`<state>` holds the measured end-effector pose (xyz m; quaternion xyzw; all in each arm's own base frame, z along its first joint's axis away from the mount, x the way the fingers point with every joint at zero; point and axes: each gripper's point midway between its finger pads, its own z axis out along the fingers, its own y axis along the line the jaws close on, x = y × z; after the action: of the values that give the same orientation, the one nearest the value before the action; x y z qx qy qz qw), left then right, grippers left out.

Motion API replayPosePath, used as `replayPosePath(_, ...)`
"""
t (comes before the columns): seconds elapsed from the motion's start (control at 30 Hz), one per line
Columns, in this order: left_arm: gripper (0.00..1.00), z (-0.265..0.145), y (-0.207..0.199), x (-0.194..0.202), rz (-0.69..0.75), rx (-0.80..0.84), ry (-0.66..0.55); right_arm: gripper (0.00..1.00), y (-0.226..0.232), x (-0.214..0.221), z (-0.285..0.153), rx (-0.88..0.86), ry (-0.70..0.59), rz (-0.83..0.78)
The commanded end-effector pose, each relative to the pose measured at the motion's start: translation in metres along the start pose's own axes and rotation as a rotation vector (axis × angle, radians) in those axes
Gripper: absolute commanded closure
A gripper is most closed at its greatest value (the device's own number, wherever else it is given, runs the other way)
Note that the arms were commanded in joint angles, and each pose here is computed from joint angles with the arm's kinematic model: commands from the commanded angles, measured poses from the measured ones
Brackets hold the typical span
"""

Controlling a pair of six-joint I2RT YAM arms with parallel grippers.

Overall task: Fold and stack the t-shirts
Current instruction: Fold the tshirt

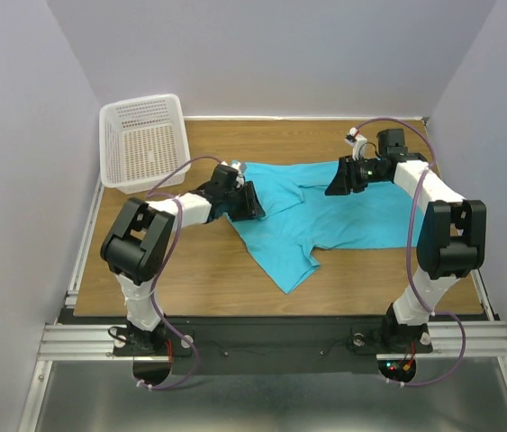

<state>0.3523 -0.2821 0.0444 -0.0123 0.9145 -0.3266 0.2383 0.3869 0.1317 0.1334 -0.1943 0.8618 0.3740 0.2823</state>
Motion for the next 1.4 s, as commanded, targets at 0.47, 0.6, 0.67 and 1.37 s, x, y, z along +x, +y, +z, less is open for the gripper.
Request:
replayPosePath(0.47, 0.43, -0.063, -0.038, -0.164, 0.296, 0.005, -0.438, 0.53, -0.108, -0.051, -0.074, 0.434, -0.145, 0.048)
replayPosePath(0.6, 0.46, -0.030, -0.011, -0.183, 0.270, -0.037, -0.420, 0.53, -0.166, -0.061, -0.097, 0.569, -0.158, 0.075)
replayPosePath(0.67, 0.49, -0.025, -0.007, -0.194, 0.264, -0.044, -0.425, 0.53, -0.183, -0.063, -0.101, 0.603, -0.154, 0.074)
replayPosePath(1.37, 0.50, 0.024, 0.055, -0.199, 0.229, -0.147, -0.330, 0.53, -0.305, -0.059, -0.119, 0.873, -0.143, 0.205)
